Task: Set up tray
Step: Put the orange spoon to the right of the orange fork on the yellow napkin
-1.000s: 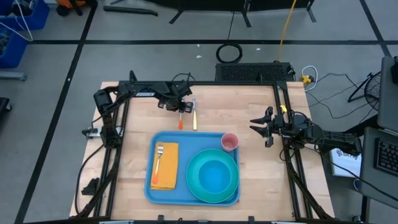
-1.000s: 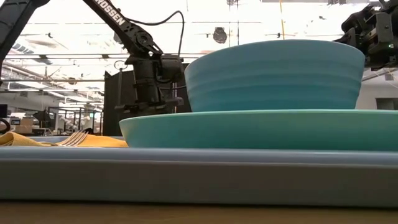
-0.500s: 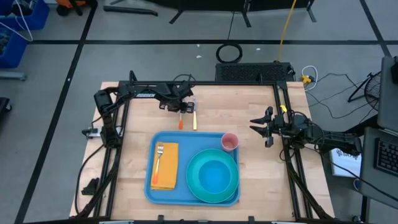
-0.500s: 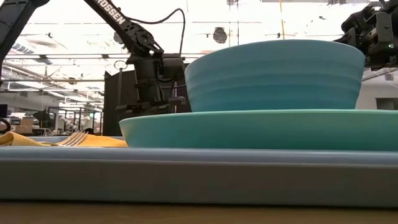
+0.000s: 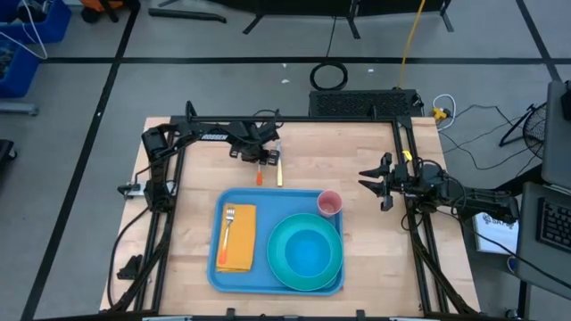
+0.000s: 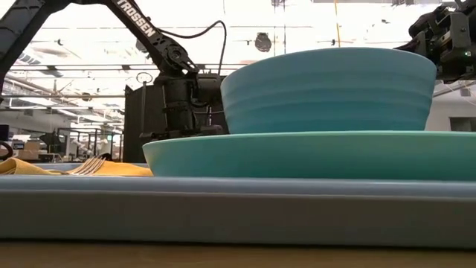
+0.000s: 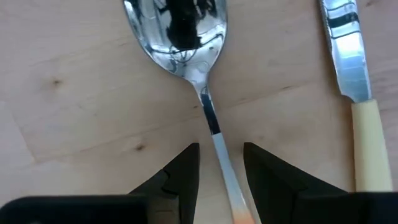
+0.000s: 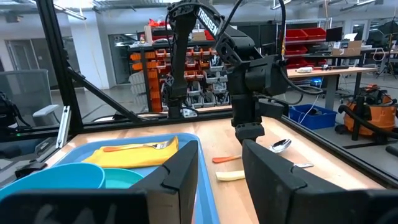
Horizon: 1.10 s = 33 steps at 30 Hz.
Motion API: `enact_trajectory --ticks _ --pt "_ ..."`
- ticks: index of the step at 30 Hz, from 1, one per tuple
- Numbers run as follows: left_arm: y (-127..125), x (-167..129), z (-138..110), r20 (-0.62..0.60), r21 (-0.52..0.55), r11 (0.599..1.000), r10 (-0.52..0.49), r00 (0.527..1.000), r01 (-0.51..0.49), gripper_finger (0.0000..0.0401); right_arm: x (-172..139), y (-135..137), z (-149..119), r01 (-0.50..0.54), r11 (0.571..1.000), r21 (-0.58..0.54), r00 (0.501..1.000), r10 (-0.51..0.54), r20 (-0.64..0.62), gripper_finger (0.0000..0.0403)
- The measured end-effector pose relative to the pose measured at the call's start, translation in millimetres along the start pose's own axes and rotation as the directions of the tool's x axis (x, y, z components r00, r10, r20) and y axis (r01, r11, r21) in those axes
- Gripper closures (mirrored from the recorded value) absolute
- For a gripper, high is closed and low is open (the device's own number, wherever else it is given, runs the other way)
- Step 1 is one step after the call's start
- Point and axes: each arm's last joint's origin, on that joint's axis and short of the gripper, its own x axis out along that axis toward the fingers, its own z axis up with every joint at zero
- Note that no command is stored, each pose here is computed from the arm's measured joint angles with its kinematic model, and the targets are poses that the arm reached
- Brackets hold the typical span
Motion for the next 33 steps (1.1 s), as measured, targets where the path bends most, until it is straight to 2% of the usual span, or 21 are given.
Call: enact_trajectory --ticks 3,7,15,20,25,29,33 --pt "1 0 -1 -0.009 0.023 1.000 0.009 1.000 -0.009 0.0298 0 0 0 0.000 1.000 0.000 1.000 0.000 0.000 0.0287" --pt "3 1 -1 -0.008 0.066 0.997 0.029 1.000 -0.028 0.0381 0 0 0 0.001 1.000 0.000 1.000 -0.001 -0.001 0.0287" --pt "2 -10 -3 0.031 0.099 0.995 0.028 0.999 -0.031 0.0391 0 0 -1 0.002 1.000 0.000 1.000 -0.002 -0.008 0.0287" --pt "-2 -46 -13 0.101 0.139 0.990 -0.014 0.995 0.000 0.0392 0 0 -1 0.003 1.000 0.000 1.000 -0.003 -0.009 0.0287" --pt "-8 -95 -46 0.199 0.174 0.985 -0.027 0.980 -0.008 0.0392 0 0 -2 0.003 1.000 0.000 1.000 -0.003 -0.016 0.0287" --pt "-15 -129 -91 0.202 0.210 0.977 -0.067 0.977 0.024 0.0392 0 0 -2 0.004 1.000 -0.002 1.000 -0.004 -0.016 0.0287" --pt "-25 -141 -142 0.196 0.238 0.971 -0.082 0.977 0.034 0.0392 0 0 -2 0.004 1.000 -0.002 1.000 -0.004 -0.016 0.0287"
